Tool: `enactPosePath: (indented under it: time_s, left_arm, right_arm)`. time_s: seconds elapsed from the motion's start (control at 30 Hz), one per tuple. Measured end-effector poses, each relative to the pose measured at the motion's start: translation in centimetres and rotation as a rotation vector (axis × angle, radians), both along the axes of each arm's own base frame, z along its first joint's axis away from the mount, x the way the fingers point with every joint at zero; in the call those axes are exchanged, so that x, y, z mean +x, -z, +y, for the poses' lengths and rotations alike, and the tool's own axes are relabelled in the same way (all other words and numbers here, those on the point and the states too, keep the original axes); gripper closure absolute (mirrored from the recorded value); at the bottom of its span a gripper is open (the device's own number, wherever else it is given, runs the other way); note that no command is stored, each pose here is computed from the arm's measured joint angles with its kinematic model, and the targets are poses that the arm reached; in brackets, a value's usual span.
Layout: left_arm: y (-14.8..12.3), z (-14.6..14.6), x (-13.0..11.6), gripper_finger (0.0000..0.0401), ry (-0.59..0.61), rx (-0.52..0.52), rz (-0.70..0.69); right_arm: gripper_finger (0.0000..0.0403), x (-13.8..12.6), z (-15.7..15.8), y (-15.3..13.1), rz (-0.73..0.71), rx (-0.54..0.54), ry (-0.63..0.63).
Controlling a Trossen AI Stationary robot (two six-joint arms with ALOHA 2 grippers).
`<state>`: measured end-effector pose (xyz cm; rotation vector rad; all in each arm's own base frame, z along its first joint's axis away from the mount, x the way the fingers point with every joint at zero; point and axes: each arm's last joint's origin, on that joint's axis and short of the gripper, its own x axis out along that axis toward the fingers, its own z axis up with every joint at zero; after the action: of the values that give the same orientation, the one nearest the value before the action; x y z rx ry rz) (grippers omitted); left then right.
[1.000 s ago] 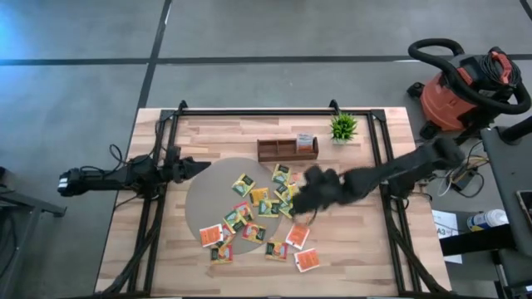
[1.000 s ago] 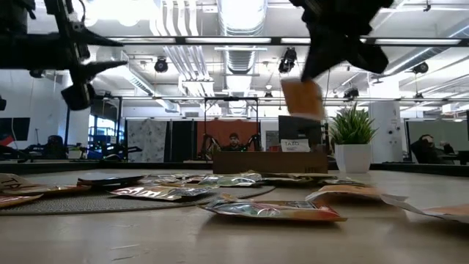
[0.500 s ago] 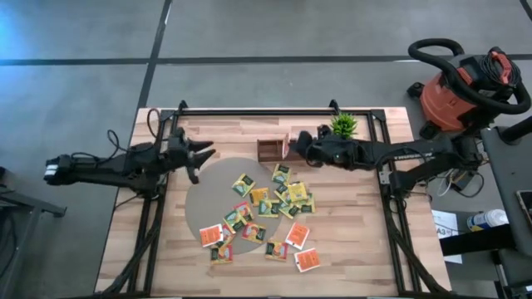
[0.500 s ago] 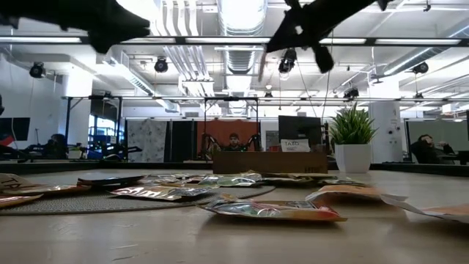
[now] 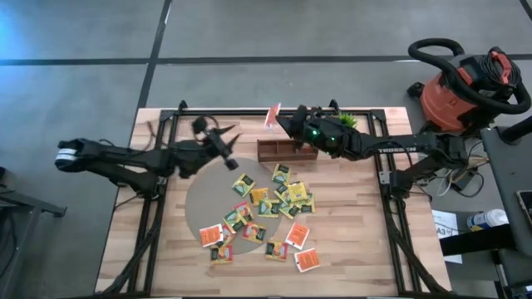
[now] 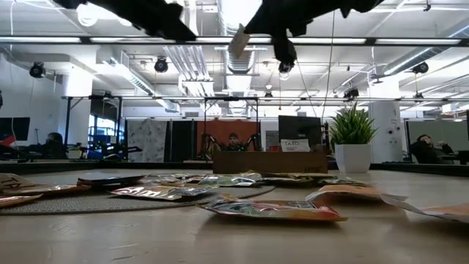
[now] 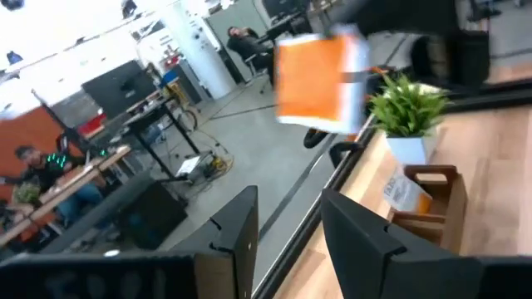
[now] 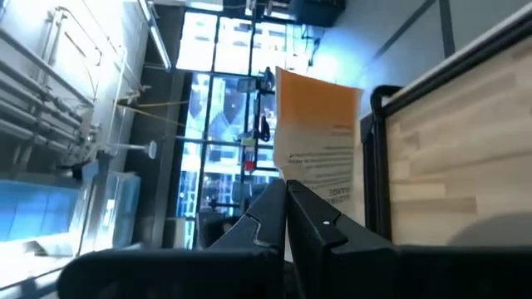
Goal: Pick & Place Tea
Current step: Put the orange tea sachet into the right compartment of the wooden organizer
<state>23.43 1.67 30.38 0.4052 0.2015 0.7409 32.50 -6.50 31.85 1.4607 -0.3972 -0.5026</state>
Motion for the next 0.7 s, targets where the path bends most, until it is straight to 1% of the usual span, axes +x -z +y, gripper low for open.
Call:
enactPosePath:
  time_s: [0.03, 0.13, 0.27, 0.37, 0.5, 0.53, 0.6, 0.7]
  left_arm:
    - [0.2, 0.0, 0.5, 0.0273, -0.001, 0.018, 0.008]
    - [-0.6, 0.0, 1.6, 0.0273, -0.007, 0.076, -0.042]
    - [-0.5, 0.0, 2.8, 0.0273, -0.006, 0.117, -0.011]
    - [-1.1, 0.1, 3.5, 0.0273, -0.005, 0.12, -0.033]
    - [-1.1, 0.4, 4.5, 0.0272, -0.017, 0.121, -0.021]
    - [-1.1, 0.5, 4.8, 0.0272, -0.022, 0.122, -0.016]
    - [-1.9, 0.7, 5.2, 0.0272, -0.022, 0.123, -0.06]
    - [-2.6, 1.0, 5.9, 0.0272, -0.034, 0.125, -0.078]
  right_arm:
    - [0.0394, 0.3, -0.1, -0.2, -0.003, -0.003, 0.001]
    - [0.0394, 1.0, -0.3, -0.7, -0.015, -0.005, 0.003]
    - [0.0394, 1.2, -0.8, -2.0, -0.038, -0.031, 0.015]
    - [0.0394, 1.1, -1.2, -2.8, -0.045, -0.059, 0.031]
    - [0.0394, 1.2, -1.2, -3.8, -0.053, -0.086, 0.028]
    - [0.0394, 1.3, -1.2, -3.9, -0.056, -0.086, 0.027]
    - [0.0394, 1.5, -1.1, -3.8, -0.054, -0.082, 0.023]
    - [0.0394, 1.8, -1.2, -3.4, -0.04, -0.078, 0.018]
